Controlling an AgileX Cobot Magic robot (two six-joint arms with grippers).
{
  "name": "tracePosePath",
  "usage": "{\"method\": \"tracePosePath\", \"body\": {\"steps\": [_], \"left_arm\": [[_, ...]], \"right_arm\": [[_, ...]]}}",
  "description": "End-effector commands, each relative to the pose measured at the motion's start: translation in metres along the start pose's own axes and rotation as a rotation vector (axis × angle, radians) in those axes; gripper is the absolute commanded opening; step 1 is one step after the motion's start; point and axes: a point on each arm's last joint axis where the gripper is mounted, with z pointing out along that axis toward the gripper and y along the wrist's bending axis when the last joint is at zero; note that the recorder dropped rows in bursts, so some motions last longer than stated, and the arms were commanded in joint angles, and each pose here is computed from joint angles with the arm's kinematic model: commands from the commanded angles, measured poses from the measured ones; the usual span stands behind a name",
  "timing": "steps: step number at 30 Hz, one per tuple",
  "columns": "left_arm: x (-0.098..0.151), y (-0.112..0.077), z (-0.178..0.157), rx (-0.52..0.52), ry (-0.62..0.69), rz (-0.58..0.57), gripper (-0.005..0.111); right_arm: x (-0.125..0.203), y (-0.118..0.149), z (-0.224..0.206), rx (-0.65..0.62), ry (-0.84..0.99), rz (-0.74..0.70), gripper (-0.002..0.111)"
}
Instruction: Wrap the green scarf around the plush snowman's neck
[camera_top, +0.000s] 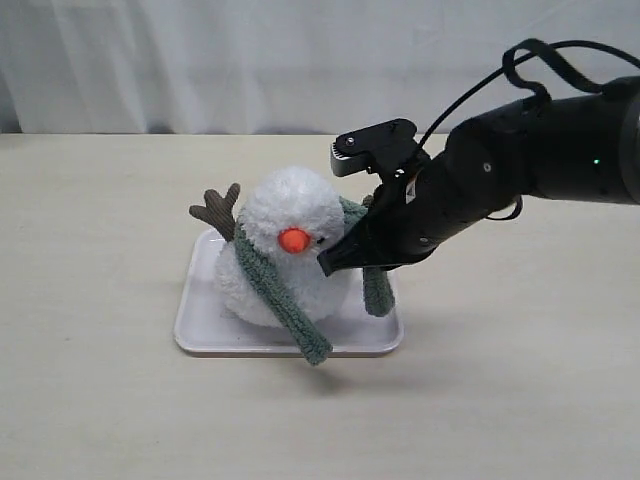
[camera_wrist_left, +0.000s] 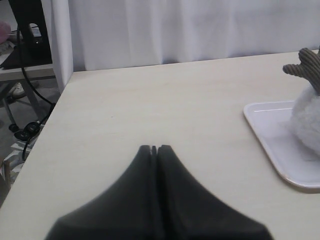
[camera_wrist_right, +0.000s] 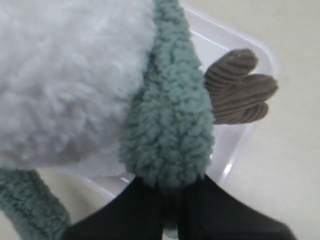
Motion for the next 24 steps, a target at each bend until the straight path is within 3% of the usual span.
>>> {"method": "tracePosePath", "body": {"steps": [1, 16, 24], "left_arm": [[0.0, 0.0, 0.0, 0.006, -0.012, -0.003, 0.0], [0.0, 0.0, 0.0, 0.006, -0.012, -0.003, 0.0], [0.0, 0.0, 0.0, 0.006, -0.012, -0.003, 0.0]], "right_arm": [[-0.009, 0.01, -0.011, -0.107, 0.051, 0.016, 0.004], [-0.007, 0.02, -0.02, -0.222, 0.144, 0.011, 0.004], [-0.009, 0.034, -0.024, -0.379, 0.135, 0.034, 0.004]]}}
